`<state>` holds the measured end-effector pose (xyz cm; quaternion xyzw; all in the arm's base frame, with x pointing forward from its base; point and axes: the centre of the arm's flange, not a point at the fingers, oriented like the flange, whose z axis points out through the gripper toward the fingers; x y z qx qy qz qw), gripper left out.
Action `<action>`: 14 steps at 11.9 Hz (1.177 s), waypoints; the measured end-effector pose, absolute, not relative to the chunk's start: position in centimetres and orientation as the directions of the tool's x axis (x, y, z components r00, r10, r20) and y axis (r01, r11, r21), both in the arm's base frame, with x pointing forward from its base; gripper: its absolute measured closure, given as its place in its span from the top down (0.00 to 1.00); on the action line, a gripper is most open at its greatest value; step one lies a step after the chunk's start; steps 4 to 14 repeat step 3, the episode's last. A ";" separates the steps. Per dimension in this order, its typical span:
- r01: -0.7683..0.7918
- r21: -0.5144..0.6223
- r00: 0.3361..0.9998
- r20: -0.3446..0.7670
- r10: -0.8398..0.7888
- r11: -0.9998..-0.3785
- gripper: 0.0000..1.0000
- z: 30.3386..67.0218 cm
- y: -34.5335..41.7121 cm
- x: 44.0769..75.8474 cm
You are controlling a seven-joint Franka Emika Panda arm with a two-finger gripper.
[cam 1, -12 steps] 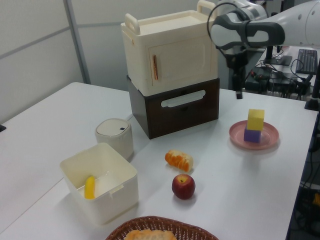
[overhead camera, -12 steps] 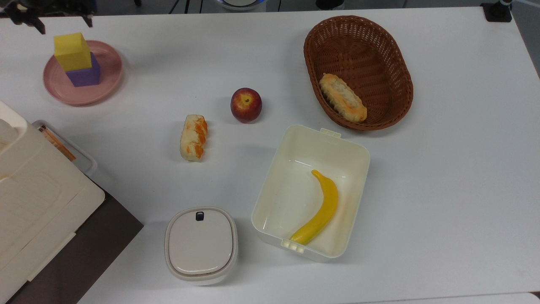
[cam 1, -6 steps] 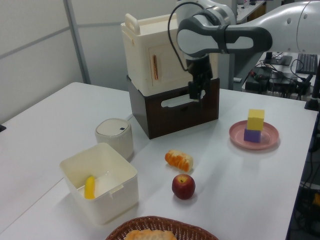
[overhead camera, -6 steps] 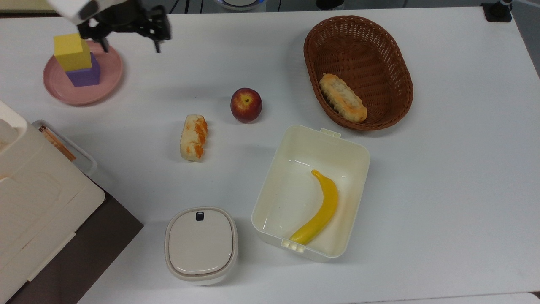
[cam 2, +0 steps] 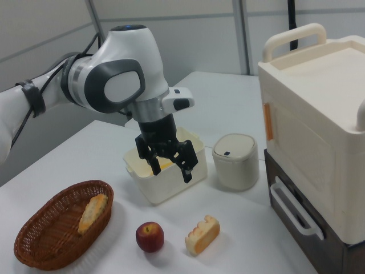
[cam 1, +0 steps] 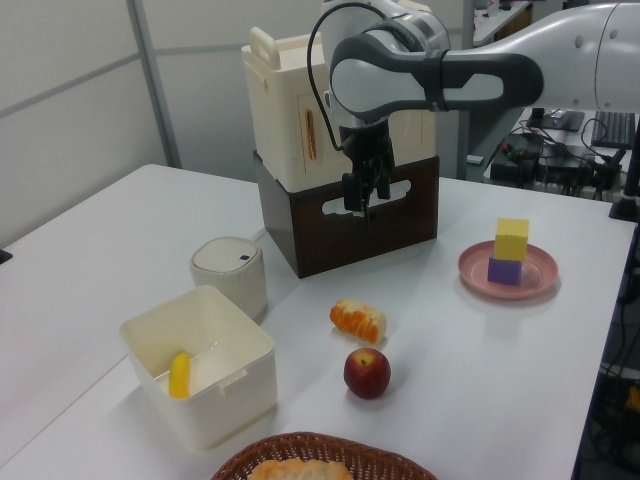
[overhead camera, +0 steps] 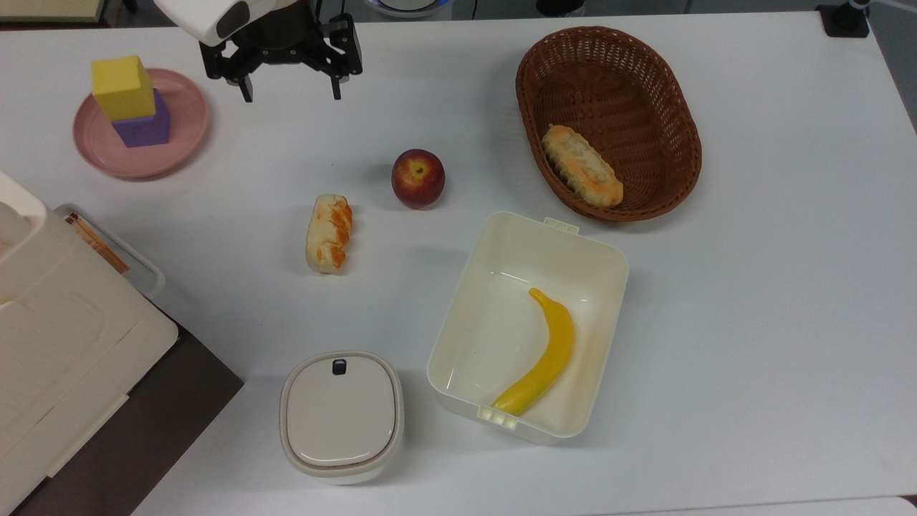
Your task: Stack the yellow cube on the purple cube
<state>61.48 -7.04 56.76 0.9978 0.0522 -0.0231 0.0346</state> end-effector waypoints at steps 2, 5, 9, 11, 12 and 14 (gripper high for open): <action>0.067 0.058 0.998 -0.017 0.066 -0.996 1.00 56.7 -6.8 62.0; 0.059 0.057 0.998 -0.007 0.058 -0.997 1.00 56.6 -6.7 62.2; 0.059 0.057 0.998 -0.007 0.058 -0.997 1.00 56.6 -6.7 62.2; 0.059 0.057 0.998 -0.007 0.058 -0.997 1.00 56.6 -6.7 62.2; 0.059 0.057 0.998 -0.007 0.058 -0.997 1.00 56.6 -6.7 62.2; 0.059 0.057 0.998 -0.007 0.058 -0.997 1.00 56.6 -6.7 62.2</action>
